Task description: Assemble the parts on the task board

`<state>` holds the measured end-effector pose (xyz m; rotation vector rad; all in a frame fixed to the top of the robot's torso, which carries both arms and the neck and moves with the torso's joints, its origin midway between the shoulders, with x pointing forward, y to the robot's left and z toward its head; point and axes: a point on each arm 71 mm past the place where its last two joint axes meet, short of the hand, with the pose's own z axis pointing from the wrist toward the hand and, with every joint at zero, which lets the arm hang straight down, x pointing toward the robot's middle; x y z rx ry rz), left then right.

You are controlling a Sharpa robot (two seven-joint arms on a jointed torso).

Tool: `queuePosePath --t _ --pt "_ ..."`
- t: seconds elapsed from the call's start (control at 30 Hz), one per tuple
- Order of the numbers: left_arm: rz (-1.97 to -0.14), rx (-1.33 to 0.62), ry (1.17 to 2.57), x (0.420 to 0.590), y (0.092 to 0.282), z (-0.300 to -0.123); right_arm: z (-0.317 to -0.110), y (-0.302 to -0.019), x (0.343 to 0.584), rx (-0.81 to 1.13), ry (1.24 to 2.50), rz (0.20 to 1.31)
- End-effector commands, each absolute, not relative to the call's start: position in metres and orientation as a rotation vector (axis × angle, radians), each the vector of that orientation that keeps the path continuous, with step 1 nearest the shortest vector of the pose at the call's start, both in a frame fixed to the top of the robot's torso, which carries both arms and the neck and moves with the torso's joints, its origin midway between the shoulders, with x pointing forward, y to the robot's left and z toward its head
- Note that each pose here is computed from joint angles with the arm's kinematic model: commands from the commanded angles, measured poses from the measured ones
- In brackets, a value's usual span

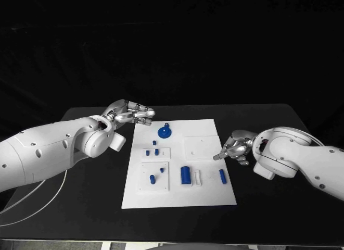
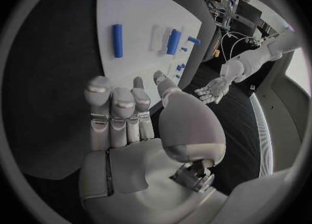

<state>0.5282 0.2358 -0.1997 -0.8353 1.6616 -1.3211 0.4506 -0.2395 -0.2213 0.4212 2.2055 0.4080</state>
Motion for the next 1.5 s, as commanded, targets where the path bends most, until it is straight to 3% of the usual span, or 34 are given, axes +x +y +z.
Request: queuePosePath --t 0.03,0.87,1.5 --pt "-1.352 -0.824 1.621 0.527 0.235 -0.196 -0.225 -0.246 0.447 0.354 2.280 0.314" --pt "-1.371 -0.830 1.635 0.523 0.233 -0.197 -0.262 -0.235 0.426 0.207 2.377 0.194" --pt "-1.368 -0.833 1.662 0.522 0.232 -0.199 -0.285 -0.215 0.426 0.072 2.334 0.107"
